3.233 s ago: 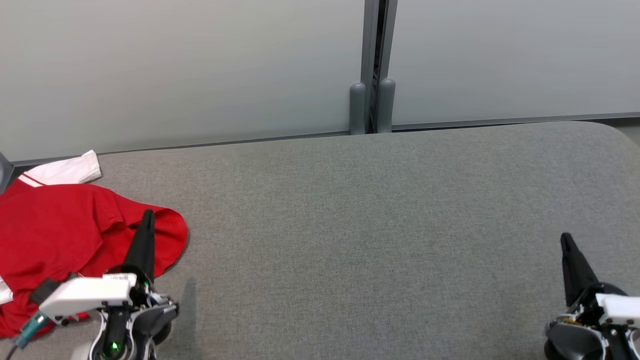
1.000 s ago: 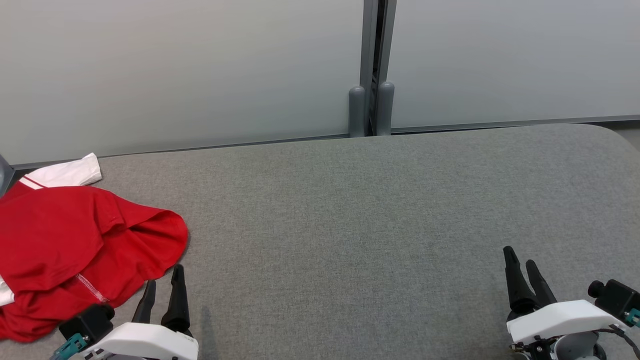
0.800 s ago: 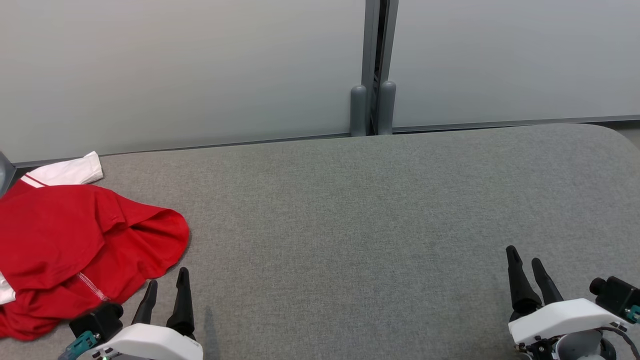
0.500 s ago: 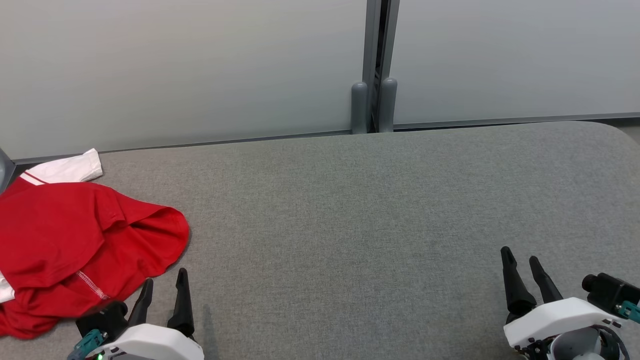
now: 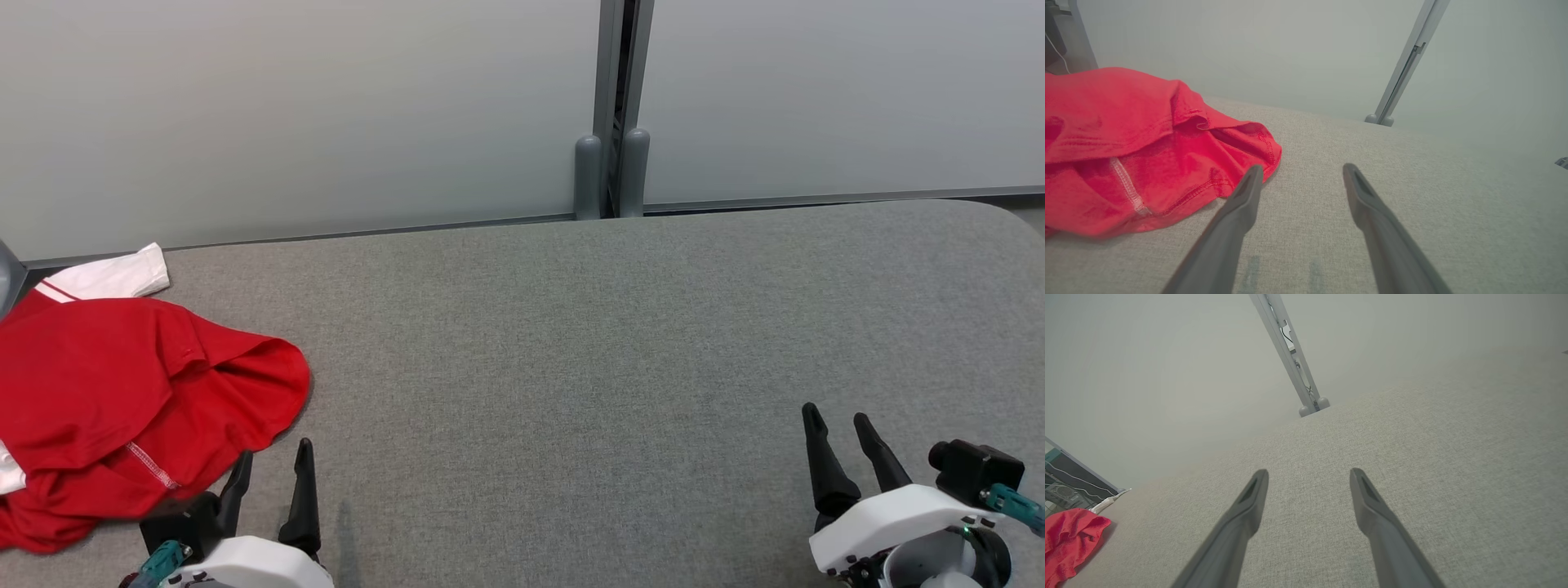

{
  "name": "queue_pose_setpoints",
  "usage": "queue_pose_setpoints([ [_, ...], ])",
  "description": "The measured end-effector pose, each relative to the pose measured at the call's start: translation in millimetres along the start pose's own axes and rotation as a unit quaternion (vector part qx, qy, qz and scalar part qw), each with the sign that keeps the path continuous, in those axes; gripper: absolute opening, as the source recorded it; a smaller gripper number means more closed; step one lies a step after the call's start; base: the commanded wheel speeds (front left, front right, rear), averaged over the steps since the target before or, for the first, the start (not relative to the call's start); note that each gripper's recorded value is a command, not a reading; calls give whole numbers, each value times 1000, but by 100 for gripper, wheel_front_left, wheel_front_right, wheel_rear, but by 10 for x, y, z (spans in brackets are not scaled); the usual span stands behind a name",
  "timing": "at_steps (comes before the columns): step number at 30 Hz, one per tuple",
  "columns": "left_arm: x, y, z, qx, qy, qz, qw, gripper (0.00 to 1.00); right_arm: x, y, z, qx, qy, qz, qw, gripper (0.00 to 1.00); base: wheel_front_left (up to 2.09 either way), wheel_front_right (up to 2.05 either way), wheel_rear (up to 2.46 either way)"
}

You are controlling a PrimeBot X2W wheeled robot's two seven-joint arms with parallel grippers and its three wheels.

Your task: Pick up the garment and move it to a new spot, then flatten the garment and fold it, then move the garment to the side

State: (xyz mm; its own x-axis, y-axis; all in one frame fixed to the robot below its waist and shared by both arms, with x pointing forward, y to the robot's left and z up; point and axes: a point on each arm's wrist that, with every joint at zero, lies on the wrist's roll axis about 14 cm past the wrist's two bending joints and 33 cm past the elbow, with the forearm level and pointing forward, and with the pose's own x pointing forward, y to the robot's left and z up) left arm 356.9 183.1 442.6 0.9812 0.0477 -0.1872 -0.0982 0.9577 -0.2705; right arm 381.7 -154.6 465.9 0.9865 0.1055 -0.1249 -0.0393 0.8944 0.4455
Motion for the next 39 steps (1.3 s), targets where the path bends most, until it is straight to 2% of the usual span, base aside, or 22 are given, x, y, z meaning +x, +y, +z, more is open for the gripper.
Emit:
queue_pose_setpoints([
  [6, -2, -7, 38, 32, -11, -11, 999, 100, 4, 27, -20, -29, 5, 6, 1000, 100, 0, 0, 0],
  [26, -53, -44, 93, 87, -37, -23, 995, 100, 11, 107, -32, -101, 12, 23, 995, 100, 0, 0, 0],
  [39, -102, -51, 69, 82, -41, -20, 996, 100, -7, 163, -57, -127, 15, 34, 991, 100, 0, 0, 0],
])
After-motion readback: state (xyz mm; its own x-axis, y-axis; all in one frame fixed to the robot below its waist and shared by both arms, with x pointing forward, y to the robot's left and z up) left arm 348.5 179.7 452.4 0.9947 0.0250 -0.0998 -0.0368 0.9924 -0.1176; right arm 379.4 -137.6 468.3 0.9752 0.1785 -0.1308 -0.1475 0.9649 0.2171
